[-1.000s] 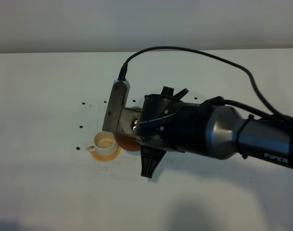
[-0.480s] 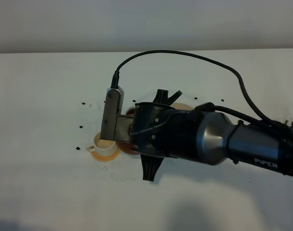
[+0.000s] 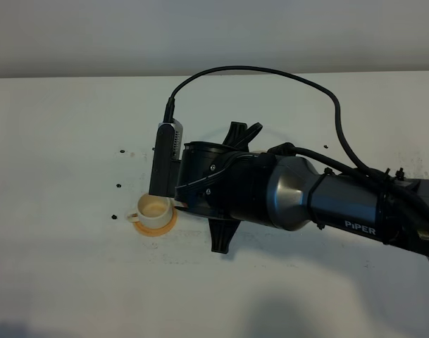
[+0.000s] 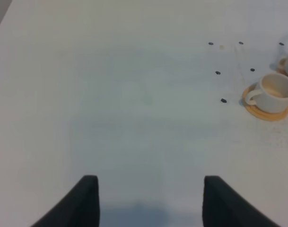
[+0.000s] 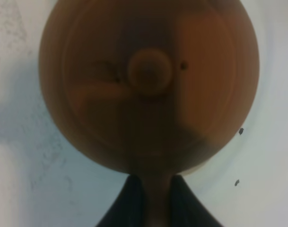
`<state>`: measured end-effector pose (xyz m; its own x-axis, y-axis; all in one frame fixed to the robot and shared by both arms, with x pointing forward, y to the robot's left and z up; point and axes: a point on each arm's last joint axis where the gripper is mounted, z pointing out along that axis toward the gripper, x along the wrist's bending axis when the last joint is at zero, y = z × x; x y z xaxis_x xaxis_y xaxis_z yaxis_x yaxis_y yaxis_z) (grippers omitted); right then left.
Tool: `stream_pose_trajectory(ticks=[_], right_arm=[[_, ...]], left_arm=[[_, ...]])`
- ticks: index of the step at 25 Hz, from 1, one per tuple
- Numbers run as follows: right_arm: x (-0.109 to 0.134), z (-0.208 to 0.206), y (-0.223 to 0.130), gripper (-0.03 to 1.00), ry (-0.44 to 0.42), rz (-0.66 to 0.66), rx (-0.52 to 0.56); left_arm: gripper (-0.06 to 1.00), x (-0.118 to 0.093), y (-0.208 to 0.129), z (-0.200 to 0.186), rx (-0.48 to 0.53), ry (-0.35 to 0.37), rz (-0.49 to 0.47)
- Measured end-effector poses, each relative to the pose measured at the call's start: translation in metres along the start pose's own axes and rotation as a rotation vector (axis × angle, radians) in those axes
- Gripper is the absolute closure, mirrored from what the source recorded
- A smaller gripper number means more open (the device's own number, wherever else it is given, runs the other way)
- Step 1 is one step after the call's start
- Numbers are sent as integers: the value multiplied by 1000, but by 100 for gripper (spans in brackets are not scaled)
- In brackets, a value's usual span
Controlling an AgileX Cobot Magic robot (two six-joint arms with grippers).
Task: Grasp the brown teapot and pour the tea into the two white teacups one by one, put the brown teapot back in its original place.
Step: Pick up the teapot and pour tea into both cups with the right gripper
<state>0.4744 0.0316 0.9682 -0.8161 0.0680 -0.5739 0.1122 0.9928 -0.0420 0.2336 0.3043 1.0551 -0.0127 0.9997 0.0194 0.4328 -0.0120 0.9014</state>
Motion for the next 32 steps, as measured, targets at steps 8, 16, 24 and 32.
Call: stream_pose_trajectory(ticks=[8, 16, 24, 32], right_arm=[[1, -10, 5, 88, -45, -33, 5], [-8, -18, 11, 88, -114, -51, 12], [-5, -23, 15, 88, -157, -91, 0], [9, -15, 23, 88, -153, -134, 16]], left_arm=[[44, 0, 0, 0, 0, 0, 0], [44, 0, 0, 0, 0, 0, 0], [44, 0, 0, 0, 0, 0, 0], [44, 0, 0, 0, 0, 0, 0]])
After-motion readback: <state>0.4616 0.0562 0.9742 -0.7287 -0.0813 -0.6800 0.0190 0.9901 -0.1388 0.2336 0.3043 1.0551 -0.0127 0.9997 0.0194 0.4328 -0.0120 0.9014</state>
